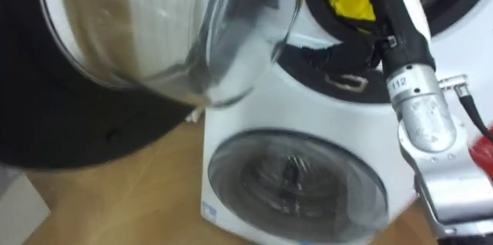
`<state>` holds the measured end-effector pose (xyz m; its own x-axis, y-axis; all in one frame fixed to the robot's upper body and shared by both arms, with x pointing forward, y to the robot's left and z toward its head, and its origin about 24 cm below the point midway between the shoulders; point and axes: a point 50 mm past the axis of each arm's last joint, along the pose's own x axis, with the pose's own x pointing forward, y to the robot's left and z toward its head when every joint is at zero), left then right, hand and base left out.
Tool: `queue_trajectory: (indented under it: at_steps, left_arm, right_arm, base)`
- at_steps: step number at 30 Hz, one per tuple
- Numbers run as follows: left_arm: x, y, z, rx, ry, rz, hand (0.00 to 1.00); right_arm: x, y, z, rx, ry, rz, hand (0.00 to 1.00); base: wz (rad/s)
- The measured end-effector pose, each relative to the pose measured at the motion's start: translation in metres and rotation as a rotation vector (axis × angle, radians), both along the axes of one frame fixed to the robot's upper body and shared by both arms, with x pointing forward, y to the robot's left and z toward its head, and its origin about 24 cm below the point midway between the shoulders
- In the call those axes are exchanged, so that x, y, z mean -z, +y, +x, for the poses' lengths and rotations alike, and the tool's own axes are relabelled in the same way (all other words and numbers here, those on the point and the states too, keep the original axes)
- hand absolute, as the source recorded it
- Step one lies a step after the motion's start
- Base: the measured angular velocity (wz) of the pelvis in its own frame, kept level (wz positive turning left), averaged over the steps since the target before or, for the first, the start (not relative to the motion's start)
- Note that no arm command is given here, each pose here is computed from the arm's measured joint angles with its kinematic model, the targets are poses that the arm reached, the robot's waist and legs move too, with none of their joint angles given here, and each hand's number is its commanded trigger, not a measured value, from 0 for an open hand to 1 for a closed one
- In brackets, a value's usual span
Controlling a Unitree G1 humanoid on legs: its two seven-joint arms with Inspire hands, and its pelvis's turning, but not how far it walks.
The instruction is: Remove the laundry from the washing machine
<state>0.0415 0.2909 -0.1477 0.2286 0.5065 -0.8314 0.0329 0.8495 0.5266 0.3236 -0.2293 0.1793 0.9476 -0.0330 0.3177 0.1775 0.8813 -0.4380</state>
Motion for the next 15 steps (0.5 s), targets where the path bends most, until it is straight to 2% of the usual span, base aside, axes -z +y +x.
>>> queue_trajectory:
  at_steps: [11, 15]
  left_arm:
    - [-0.001, 0.003, 0.004, -0.005, -0.009, 0.003, 0.00]
    - [0.000, 0.000, -0.003, -0.009, 0.002, 0.011, 0.00]
  right_arm:
    - [-0.002, 0.001, -0.001, -0.032, 0.002, 0.018, 0.00]
    - [-0.014, 0.009, -0.005, -0.077, -0.056, 0.016, 0.00]
  base:
    - [-0.02]
    - [-0.12]
